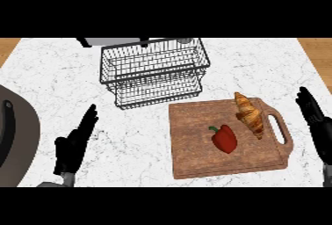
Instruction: Pick the bell pepper from the cutting board and place it in the tiered basket
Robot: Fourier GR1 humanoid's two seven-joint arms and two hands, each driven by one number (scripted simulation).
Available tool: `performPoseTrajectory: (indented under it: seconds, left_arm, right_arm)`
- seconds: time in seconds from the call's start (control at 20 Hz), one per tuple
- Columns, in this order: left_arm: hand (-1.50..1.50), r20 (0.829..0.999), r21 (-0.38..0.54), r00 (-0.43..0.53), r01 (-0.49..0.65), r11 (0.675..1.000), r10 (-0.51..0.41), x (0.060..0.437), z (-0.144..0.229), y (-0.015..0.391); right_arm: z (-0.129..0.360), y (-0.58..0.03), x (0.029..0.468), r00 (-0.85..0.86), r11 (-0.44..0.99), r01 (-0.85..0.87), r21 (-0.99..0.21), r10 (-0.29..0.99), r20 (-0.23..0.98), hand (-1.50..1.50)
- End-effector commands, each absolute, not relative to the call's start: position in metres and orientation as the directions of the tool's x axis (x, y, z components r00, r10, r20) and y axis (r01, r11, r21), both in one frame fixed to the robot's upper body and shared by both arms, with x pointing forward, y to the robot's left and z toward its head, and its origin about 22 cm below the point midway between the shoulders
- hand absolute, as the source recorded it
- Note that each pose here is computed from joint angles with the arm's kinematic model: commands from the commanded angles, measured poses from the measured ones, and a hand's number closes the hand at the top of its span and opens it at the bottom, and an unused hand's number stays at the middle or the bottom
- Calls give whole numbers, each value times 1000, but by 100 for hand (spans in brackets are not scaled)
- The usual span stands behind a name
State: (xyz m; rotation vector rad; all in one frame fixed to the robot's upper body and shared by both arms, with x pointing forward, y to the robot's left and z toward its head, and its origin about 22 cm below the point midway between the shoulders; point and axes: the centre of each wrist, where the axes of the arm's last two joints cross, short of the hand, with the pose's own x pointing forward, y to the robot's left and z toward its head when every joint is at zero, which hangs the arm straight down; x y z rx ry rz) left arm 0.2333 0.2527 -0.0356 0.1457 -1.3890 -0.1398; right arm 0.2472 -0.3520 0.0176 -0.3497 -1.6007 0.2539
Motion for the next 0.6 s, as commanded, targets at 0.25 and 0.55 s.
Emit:
performPoseTrajectory:
  seconds: [0.25, 0.55]
  left_arm:
    - [0, 988, 151, -30, 179, 972, -148, 274, 0, 222]
    - [0, 993, 108, 19, 224, 969, -115, 276, -10, 232]
  right_arm:
    - [43, -159, 290, -108, 938, -294, -184, 159, 981, -150]
    - [6, -106, 298, -170, 954, -246, -169, 129, 977, -150]
